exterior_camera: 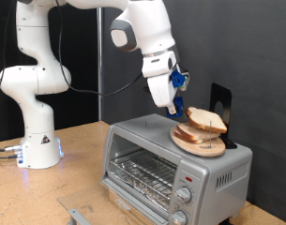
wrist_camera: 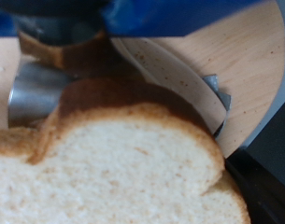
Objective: Make a piece of toast with the oven
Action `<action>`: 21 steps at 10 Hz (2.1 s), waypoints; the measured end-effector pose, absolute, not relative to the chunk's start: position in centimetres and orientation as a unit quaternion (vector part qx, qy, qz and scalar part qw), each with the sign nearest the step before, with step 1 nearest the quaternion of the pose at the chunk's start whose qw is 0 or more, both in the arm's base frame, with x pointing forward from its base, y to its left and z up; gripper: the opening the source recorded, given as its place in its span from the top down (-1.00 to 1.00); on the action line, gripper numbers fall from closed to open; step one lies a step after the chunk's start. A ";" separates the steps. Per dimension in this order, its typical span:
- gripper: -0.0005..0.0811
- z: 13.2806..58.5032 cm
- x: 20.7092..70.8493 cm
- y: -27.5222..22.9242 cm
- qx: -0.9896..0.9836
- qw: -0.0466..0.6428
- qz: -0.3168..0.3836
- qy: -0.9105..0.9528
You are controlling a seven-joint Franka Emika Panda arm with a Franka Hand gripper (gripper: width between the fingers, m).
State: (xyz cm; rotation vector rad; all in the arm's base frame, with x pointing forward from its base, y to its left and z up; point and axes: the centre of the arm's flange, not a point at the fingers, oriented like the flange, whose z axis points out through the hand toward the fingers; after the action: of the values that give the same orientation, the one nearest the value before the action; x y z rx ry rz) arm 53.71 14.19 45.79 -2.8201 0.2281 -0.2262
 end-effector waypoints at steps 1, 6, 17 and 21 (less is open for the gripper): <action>-0.15 45.9 53.5 14.1 -0.982 0.150 -0.081 0.080; -0.15 45.6 52.4 13.6 -0.979 0.148 -0.114 0.080; -0.15 49.2 48.7 10.5 -0.970 0.200 -0.106 0.085; -0.15 48.6 48.8 9.9 -0.959 0.216 -0.156 0.095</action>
State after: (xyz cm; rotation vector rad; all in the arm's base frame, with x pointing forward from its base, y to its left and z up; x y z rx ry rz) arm 48.76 9.89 48.63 -2.6581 0.2626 -0.4327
